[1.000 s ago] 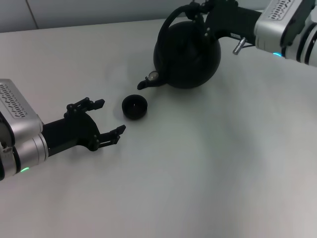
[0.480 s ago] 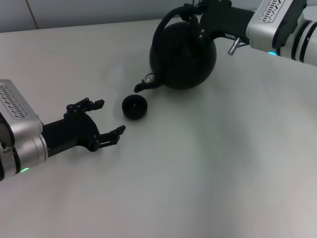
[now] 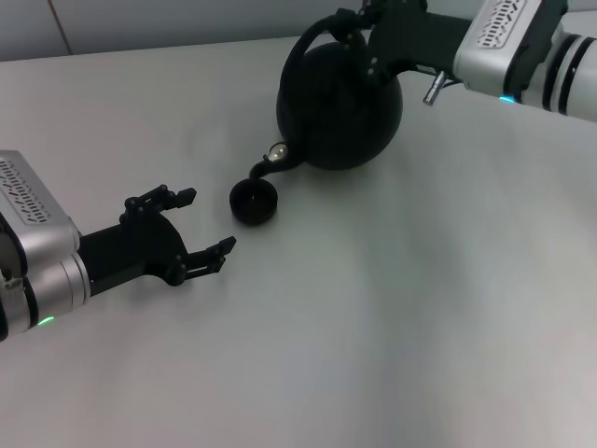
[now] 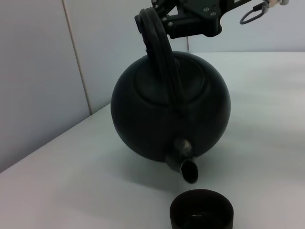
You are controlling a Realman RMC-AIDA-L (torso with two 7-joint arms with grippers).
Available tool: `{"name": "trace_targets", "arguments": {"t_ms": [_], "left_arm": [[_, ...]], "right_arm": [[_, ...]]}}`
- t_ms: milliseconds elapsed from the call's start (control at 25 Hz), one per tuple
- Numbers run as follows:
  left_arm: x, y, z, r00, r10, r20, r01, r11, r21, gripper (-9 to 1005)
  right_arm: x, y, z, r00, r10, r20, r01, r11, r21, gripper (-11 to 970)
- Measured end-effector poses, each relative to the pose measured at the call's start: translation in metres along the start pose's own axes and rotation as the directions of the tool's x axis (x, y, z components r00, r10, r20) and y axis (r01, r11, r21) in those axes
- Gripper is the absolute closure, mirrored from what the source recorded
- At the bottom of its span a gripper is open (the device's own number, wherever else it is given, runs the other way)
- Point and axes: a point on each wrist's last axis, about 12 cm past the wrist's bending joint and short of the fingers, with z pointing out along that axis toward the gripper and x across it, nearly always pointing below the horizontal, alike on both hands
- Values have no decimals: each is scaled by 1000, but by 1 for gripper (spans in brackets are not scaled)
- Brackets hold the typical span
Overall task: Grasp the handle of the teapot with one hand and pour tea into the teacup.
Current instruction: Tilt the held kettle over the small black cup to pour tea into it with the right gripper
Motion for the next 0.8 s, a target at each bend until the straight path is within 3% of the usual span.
{"name": "trace_targets", "arguments": {"t_ms": [800], "left_arm": [[1,0,-1,1000,0,-1,0,1000,-1,156]], "right_arm": [[-12,6,5,995,-102,-4,102,994,-28,863]]}}
